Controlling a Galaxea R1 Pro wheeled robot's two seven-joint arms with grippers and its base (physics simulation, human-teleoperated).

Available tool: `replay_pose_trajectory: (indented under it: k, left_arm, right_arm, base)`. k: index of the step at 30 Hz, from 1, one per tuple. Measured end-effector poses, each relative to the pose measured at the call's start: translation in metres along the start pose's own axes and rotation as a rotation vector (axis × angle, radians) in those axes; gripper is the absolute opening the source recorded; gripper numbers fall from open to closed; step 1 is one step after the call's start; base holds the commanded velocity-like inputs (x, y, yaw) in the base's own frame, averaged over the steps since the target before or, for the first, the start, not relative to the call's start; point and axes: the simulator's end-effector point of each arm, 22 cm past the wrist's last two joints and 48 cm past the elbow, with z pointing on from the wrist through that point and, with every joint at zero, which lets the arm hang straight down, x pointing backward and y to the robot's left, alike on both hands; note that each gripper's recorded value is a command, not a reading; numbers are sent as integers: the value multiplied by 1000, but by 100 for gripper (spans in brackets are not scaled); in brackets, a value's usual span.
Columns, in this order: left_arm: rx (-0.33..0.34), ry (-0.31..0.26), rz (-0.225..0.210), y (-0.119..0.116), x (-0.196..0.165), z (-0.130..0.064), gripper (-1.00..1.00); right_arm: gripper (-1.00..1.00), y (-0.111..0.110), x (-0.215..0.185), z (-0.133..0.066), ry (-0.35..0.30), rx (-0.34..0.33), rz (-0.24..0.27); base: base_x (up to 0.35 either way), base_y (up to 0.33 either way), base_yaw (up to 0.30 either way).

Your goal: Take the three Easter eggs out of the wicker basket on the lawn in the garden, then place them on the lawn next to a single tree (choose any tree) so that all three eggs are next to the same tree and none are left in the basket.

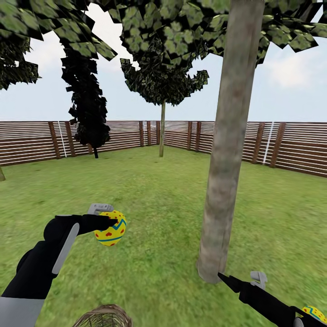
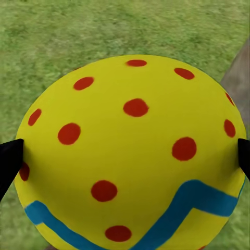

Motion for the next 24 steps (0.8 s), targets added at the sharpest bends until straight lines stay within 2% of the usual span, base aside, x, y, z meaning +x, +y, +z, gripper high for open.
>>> replay_pose_trajectory:
  k: [24]
  left_arm:
    - [5, -1, -2, -3, -17, -19, -100]
  right_arm:
    - [100, 18, -13, -11, 1, 1, 0]
  base:
    - [0, 0, 0]
